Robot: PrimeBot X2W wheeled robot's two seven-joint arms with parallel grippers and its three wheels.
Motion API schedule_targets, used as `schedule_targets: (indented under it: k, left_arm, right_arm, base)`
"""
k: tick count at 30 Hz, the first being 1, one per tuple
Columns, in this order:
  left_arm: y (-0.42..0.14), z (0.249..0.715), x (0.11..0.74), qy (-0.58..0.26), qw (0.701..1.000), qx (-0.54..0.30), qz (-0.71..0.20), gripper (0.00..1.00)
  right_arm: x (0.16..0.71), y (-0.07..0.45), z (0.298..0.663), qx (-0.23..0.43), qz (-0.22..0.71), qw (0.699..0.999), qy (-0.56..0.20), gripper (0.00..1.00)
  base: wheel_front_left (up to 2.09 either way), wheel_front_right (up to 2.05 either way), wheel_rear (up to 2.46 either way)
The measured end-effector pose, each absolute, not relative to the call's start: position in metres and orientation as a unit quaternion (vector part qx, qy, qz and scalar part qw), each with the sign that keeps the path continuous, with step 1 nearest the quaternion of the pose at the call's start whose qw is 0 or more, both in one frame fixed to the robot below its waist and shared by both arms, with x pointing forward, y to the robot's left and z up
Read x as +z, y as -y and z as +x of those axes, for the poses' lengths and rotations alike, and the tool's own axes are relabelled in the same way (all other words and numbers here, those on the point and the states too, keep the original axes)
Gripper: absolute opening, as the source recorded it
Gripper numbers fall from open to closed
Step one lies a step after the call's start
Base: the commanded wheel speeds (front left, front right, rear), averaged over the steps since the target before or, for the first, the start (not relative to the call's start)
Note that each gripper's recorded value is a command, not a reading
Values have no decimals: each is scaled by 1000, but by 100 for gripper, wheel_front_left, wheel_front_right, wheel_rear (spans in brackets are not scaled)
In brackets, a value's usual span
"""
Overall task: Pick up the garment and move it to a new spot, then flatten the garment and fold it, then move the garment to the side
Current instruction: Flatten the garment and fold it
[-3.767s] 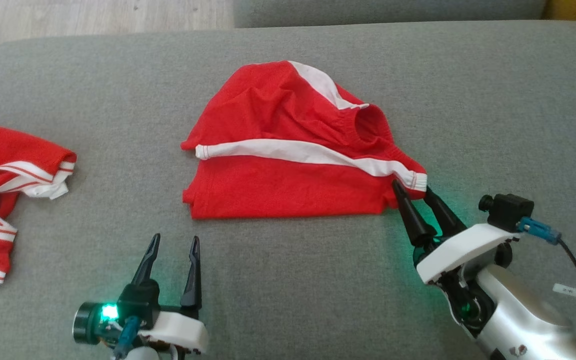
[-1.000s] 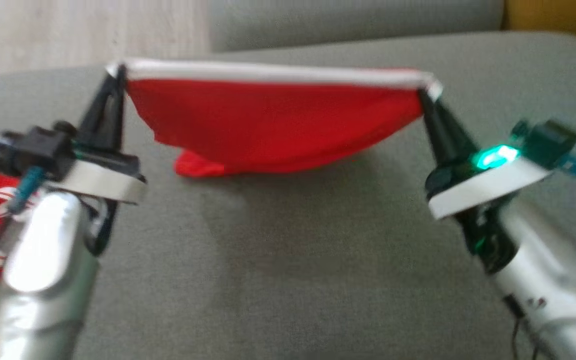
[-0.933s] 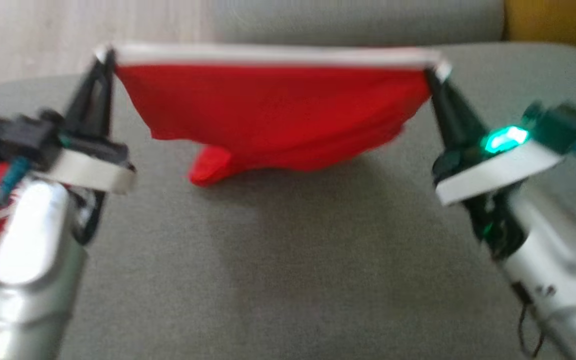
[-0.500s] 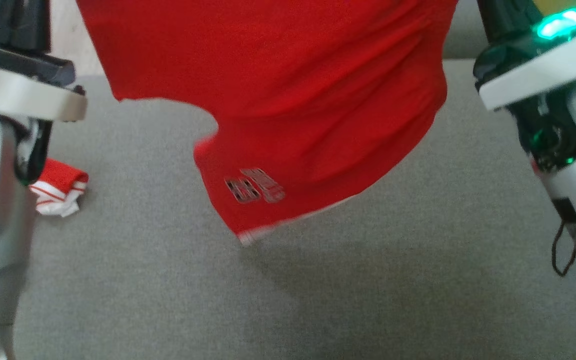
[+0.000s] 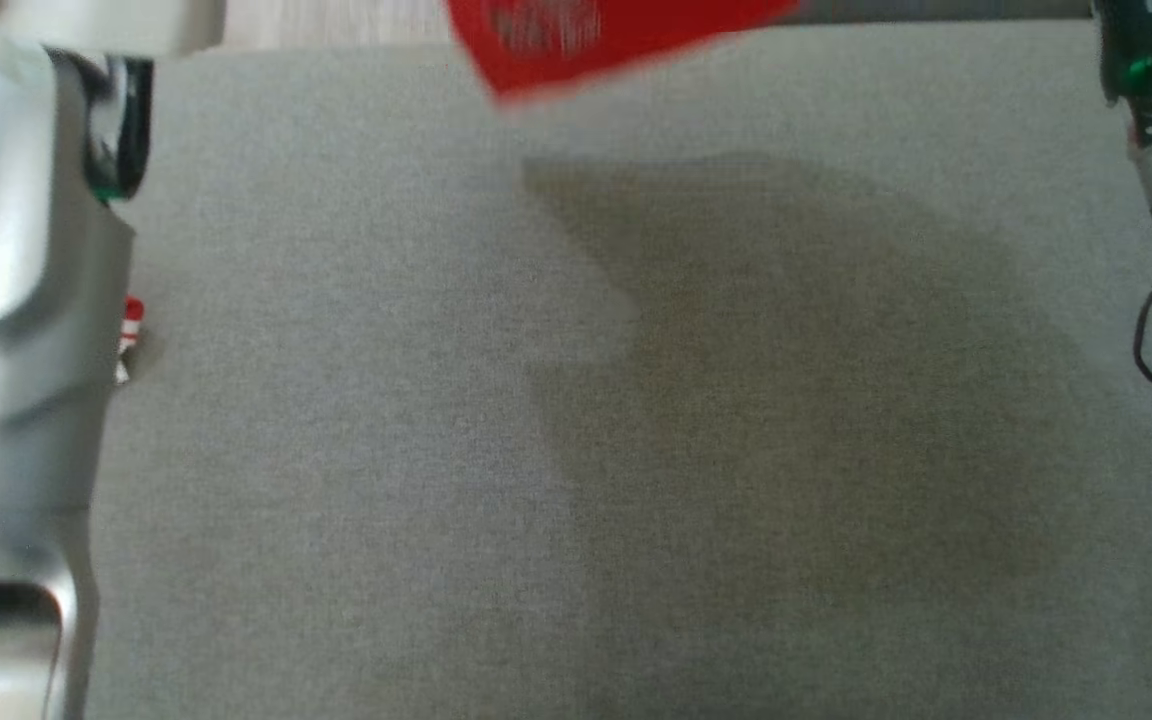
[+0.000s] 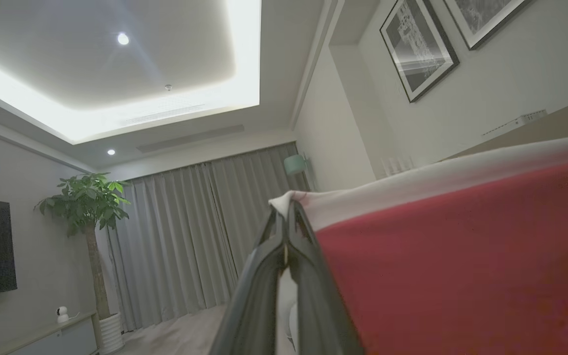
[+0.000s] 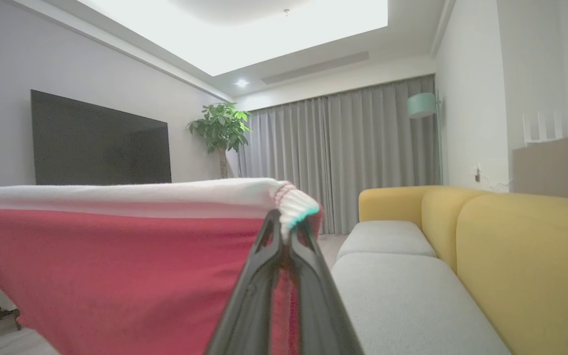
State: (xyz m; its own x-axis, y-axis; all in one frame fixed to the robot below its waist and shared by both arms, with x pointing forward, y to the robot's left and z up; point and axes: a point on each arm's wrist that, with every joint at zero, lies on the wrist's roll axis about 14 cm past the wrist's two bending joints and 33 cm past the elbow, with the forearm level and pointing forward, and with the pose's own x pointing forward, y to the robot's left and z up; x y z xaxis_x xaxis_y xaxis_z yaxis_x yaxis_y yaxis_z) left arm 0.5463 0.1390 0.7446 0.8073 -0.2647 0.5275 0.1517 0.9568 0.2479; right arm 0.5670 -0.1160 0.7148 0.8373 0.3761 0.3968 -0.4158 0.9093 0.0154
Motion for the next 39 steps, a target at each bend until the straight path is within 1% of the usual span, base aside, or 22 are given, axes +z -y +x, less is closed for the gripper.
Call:
schedule_targets:
  k: [3, 4, 8, 11, 13, 16, 20, 24, 27, 30, 31, 33, 36, 39]
  left_arm:
    - [-137, 529, 745, 301, 943, -111, 92, 0]
    - [-139, 520, 714, 271, 953, -110, 79, 0]
    - [-140, 490, 596, 136, 984, -108, 27, 0]
    - [-137, 450, 513, 32, 994, -102, -8, 0]
    - [-137, 425, 479, -14, 995, -91, -31, 0]
    - [-138, 395, 460, -40, 995, -77, -51, 0]
    - [-141, 367, 459, -39, 995, -69, -54, 0]
    - [-134, 347, 455, -45, 994, -84, -49, 0]
    - [-129, 353, 462, -33, 994, -99, -44, 0]
    - [-124, 376, 473, -15, 991, -128, -26, 0]
    - [-124, 376, 473, -15, 991, -128, -26, 0]
    - [-118, 405, 486, 6, 989, -151, -8, 0]
    - [-104, 457, 509, 26, 982, -186, 15, 0]
    - [-84, 504, 523, 24, 973, -225, 41, 0]
  right_arm:
    - [711, 115, 558, 209, 40, 957, 195, 0]
    - [685, 111, 549, 217, 32, 961, 167, 0]
    - [585, 111, 518, 220, 53, 972, 57, 0]
    - [513, 112, 479, 218, 78, 972, -27, 0]
    - [482, 114, 453, 211, 101, 970, -65, 0]
    - [452, 120, 417, 194, 132, 967, -101, 0]
    - [433, 129, 376, 165, 175, 963, -125, 0]
    - [428, 139, 351, 142, 195, 962, -128, 0]
    - [431, 143, 348, 135, 202, 962, -122, 0]
    - [433, 138, 356, 136, 218, 958, -125, 0]
    - [433, 138, 356, 136, 218, 958, -125, 0]
    - [438, 130, 371, 138, 240, 953, -123, 0]
    - [449, 122, 403, 137, 281, 942, -122, 0]
    - [457, 116, 437, 134, 313, 933, -120, 0]
  base:
    - [0, 0, 0]
    - [0, 0, 0]
    - [0, 0, 0]
    - [0, 0, 0]
    - [0, 0, 0]
    - [0, 0, 0]
    - [0, 0, 0]
    - [0, 0, 0]
    - [0, 0, 0]
    - [0, 0, 0]
    - [0, 0, 0]
    - [0, 0, 0]
    - [0, 0, 0]
    - [0, 0, 0]
